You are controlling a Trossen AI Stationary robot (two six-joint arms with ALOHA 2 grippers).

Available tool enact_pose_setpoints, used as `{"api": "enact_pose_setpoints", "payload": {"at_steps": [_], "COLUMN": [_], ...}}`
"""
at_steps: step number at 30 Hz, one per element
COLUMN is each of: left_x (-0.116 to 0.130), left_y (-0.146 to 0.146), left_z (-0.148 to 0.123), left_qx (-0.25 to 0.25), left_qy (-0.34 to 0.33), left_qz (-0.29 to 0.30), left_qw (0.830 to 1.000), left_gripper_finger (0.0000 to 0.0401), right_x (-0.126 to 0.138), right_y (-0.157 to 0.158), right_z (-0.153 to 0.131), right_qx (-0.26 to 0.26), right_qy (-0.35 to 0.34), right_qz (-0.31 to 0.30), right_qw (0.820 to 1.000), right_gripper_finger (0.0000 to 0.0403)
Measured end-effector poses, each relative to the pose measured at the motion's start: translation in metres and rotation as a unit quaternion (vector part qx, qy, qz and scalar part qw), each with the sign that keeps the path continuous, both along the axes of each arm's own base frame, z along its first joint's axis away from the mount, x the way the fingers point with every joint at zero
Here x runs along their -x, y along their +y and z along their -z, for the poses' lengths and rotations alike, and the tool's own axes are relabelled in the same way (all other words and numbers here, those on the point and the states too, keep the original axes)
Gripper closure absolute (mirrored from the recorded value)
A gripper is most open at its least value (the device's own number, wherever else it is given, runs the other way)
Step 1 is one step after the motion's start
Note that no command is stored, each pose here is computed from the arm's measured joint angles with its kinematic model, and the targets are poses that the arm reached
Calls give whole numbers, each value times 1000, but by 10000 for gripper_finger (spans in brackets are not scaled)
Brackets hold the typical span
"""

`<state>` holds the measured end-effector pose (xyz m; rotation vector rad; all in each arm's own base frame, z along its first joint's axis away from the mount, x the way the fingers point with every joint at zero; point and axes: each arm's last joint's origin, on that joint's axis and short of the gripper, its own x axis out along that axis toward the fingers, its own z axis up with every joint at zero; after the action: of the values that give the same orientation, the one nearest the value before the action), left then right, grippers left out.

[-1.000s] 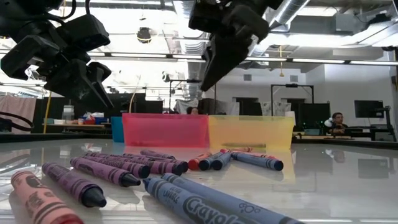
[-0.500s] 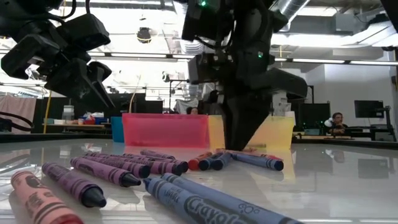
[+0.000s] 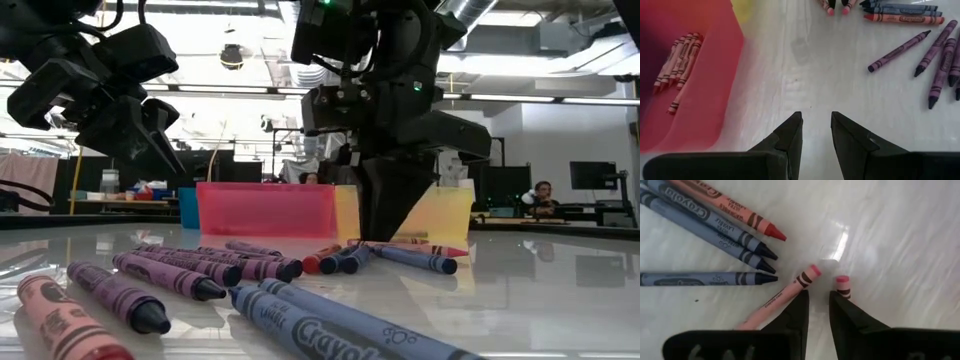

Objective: Sort crayons
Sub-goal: Put the pink crayon into the pink bin

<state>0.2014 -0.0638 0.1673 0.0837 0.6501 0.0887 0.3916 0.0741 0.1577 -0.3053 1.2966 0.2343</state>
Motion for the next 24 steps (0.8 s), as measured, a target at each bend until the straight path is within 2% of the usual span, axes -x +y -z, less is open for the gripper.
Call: {"api": "enact_pose_setpoints", "payload": {"at_steps": [5,14,24], "left_x": [0,0,0], "left_y": [0,0,0], "left_z": [0,0,0], "left_qx": [-4,-4,-3], "left_qy": [-1,-1,-1], "left_qz": [-4,-6,-6], "left_qw": [1000,1000,1000], "left_gripper_finger": [307,307,307], "right_x": [-1,-7,-7], "right_y": [0,9,1], "right_z": [-6,-35,-34], "right_qx": [-4,-8,5], "right_qy": [2,-8,1], "right_qz": [33,25,34], "right_qw": [999,1000,999], "right_gripper_finger": [321,321,321]}}
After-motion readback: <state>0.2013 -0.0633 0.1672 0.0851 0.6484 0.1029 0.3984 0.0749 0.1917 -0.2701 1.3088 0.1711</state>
